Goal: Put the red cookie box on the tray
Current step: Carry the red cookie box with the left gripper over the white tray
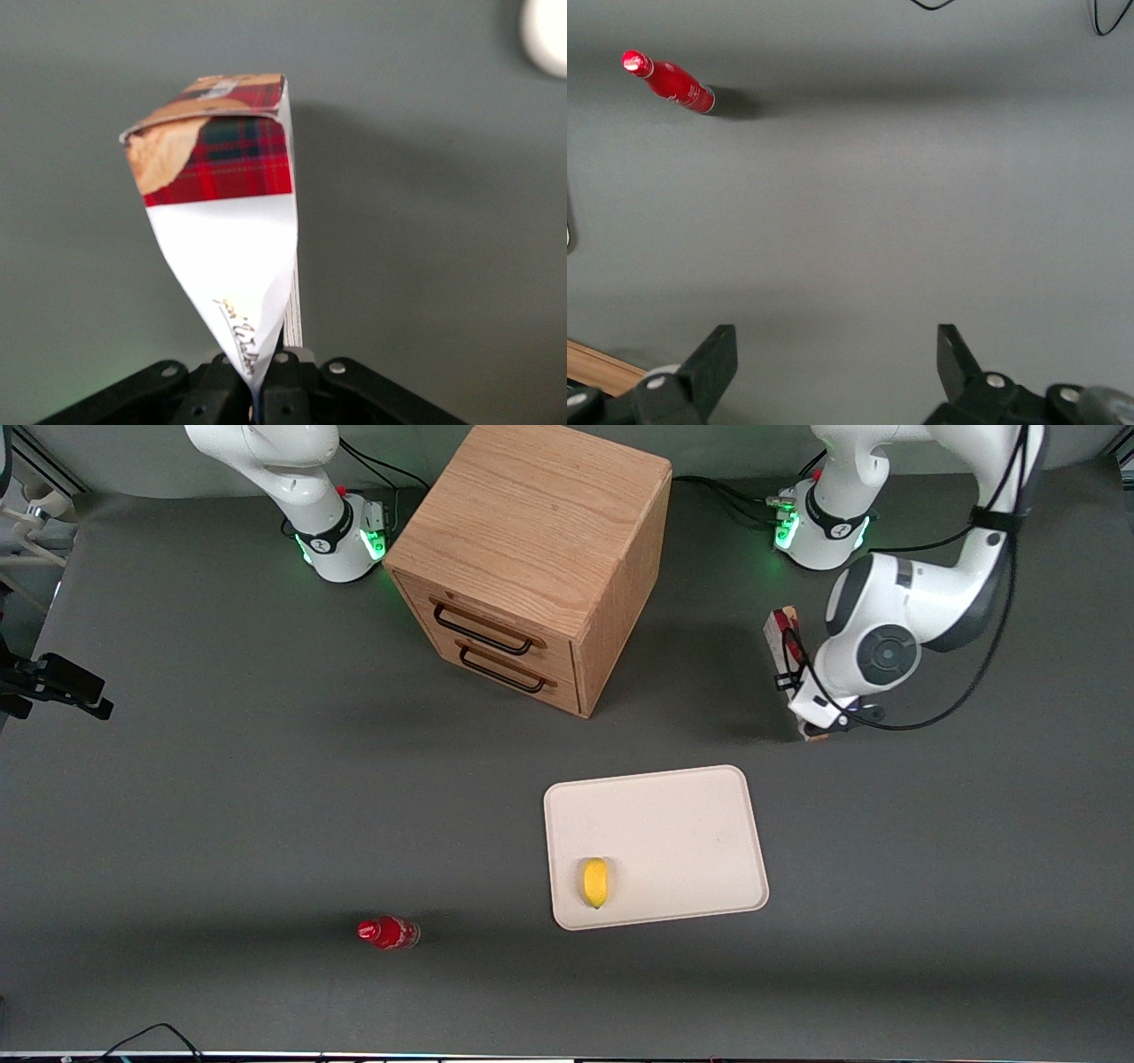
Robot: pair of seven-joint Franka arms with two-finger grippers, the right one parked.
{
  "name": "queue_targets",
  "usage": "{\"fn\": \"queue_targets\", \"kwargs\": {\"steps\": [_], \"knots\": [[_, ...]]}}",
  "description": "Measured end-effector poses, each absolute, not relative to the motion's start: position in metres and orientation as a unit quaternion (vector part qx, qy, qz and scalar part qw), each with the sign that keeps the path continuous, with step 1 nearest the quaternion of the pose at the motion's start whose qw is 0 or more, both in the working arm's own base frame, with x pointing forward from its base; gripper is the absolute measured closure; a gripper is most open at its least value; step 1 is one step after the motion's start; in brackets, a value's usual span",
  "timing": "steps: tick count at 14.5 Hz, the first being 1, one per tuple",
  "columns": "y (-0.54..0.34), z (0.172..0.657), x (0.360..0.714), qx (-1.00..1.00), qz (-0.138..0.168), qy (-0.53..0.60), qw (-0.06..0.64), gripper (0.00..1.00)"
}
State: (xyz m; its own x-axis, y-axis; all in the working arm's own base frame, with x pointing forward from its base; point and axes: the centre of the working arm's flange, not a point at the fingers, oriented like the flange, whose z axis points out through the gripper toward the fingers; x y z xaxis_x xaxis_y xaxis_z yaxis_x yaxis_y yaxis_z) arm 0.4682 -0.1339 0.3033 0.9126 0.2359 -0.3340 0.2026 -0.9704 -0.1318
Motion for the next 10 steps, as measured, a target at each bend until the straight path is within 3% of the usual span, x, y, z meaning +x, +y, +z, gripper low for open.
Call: {"fn": "queue_targets", "kwargs": {"steps": [5,10], "knots": [[-0.127,0.441,0.545,-0.983,0.132,-0.13,0.023,0.95],[-0.146,0.506,0.602,-0.989,0.087,-0.12,-0.012,0.95]]}}
